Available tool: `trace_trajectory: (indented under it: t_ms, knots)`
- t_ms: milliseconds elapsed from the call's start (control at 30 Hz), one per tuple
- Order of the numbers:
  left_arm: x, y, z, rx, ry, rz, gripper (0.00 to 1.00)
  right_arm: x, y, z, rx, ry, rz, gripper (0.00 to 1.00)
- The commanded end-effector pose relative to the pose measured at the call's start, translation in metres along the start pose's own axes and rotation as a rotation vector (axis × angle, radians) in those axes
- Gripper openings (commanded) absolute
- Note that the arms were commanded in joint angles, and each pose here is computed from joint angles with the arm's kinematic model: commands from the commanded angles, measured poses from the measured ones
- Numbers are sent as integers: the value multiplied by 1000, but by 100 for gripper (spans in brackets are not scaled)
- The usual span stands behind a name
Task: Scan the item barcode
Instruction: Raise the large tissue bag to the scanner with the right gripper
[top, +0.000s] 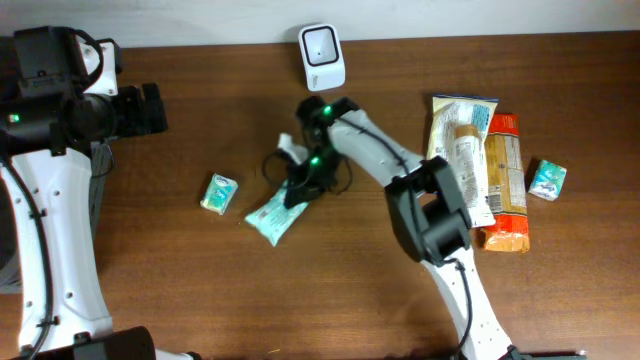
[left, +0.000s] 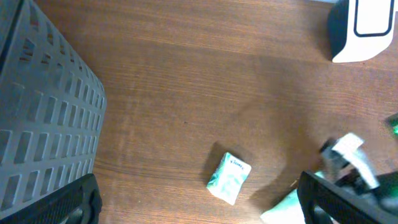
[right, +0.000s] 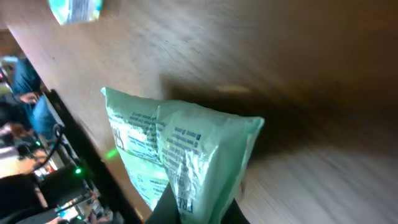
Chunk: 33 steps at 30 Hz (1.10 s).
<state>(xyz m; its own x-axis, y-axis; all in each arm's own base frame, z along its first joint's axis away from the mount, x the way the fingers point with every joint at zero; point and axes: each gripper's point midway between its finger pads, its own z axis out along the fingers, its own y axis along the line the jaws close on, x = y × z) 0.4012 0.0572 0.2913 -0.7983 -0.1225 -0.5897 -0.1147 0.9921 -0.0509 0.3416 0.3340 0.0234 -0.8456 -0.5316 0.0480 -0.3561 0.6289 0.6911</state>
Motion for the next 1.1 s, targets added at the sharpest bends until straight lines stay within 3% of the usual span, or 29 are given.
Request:
trace_trajectory:
  t_ms: [0,300,467,633,667,867,1067]
  knots:
    - [-2,1,-4,3,-10,-7,99,-14,28,-111,-20,-211,-48,4]
    - [-2,1,-4,3,-10,-6,99,46,50,-306,18,-614,114,4]
    - [-2,1,-4,3,-11,-7,99,71,79,-338,46,-707,55,4]
    - [-2,1,-4,3,-11,-7,99,68,77,-336,130,-712,39,4]
    - [-2,1,-4,3,-10,-7,99,63,75,-332,191,-712,27,4]
    - [-2,1,-4,3,-11,-7,99,7,55,-350,1049,-854,-57,4]
    - [-2,1,-4,4,-10,-6,99,-112,45,-352,1418,-885,-503,4]
